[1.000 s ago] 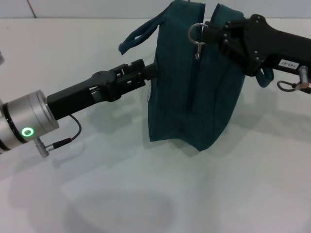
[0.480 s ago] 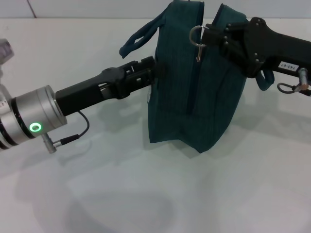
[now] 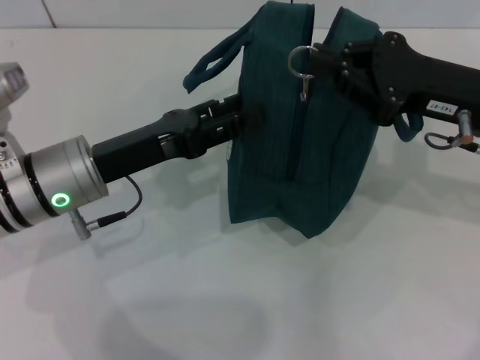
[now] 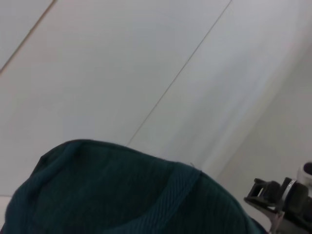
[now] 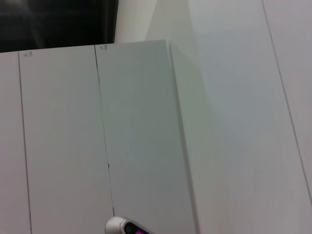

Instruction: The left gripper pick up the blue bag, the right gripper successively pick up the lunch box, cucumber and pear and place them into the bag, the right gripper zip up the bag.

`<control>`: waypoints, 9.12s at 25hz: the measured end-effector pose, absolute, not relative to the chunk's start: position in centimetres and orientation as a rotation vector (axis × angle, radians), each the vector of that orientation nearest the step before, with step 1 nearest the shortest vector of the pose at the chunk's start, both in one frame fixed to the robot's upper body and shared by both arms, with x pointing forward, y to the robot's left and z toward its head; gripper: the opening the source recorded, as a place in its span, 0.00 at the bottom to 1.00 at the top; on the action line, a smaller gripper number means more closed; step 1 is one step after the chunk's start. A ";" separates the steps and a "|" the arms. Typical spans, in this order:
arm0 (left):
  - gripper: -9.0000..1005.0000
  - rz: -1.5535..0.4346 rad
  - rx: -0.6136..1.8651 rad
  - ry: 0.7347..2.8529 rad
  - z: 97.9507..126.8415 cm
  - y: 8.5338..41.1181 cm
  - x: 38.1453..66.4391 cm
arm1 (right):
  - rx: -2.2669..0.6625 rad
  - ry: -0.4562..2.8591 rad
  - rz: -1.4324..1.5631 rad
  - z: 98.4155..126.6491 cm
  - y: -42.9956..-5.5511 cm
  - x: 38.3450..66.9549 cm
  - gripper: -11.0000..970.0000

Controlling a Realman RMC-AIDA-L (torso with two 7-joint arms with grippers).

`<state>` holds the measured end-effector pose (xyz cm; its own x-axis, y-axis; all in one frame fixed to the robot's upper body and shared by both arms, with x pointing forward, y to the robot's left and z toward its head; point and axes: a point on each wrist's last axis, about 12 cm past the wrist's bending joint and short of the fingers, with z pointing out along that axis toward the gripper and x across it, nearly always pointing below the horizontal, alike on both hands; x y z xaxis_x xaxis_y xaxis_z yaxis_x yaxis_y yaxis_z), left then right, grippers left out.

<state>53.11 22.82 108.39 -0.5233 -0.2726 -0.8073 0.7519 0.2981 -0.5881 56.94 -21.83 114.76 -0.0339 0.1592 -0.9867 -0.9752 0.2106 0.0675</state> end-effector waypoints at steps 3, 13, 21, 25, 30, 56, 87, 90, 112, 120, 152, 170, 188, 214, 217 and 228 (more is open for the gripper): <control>0.59 -1.389 0.440 1.653 108.1 22.7 53.1 | -0.913 1.226 1.158 114.7 -21.8 56.9 0.02; 0.29 -1.369 0.434 1.650 107.9 22.9 53.0 | -0.900 1.239 1.173 114.3 -21.7 56.7 0.02; 0.16 -1.356 0.457 1.637 107.6 22.8 52.8 | -0.872 1.242 1.175 114.2 -21.8 56.8 0.02; 0.14 -1.366 0.492 1.616 107.5 22.3 52.5 | -0.865 1.245 1.177 114.2 -21.7 57.0 0.02; 0.11 -1.361 0.514 1.605 107.5 22.1 52.4 | -0.852 1.244 1.175 114.4 -21.8 57.1 0.02; 0.07 -1.359 0.589 1.616 106.1 21.8 50.8 | -0.631 1.402 1.160 113.6 -22.8 58.8 0.02; 0.07 -1.254 0.464 1.637 104.1 25.3 47.8 | -0.348 1.626 0.975 111.2 -24.4 61.4 0.03; 0.07 -1.242 0.429 1.615 104.3 25.7 47.7 | -0.344 1.616 0.984 111.2 -24.5 61.2 0.03; 0.59 -1.280 0.198 1.456 108.7 26.6 53.2 | -0.363 1.577 1.031 111.3 -24.9 60.3 0.04; 0.79 -1.394 0.447 1.709 111.7 22.0 58.2 | -0.362 1.561 1.046 111.4 -24.9 60.0 0.04; 0.57 -1.357 0.414 1.926 111.4 18.2 60.1 | -0.339 1.525 1.091 111.0 -25.5 58.7 0.05; 0.07 -1.413 0.554 1.809 111.0 17.7 57.9 | -0.222 1.498 1.182 110.2 -26.1 57.5 0.06; 0.07 -1.489 0.712 1.626 111.6 18.1 55.6 | -0.046 1.593 1.309 108.8 -26.5 56.7 0.06; 0.06 -1.422 0.589 1.598 111.4 19.2 56.3 | -0.040 1.604 1.337 108.6 -26.9 56.1 0.35; 0.06 -1.400 0.570 1.609 111.4 19.3 56.6 | -0.055 1.607 1.332 108.7 -27.6 55.8 0.48; 0.06 -1.346 0.537 1.649 111.4 19.0 57.7 | 0.048 1.587 1.230 108.3 -32.8 53.5 0.71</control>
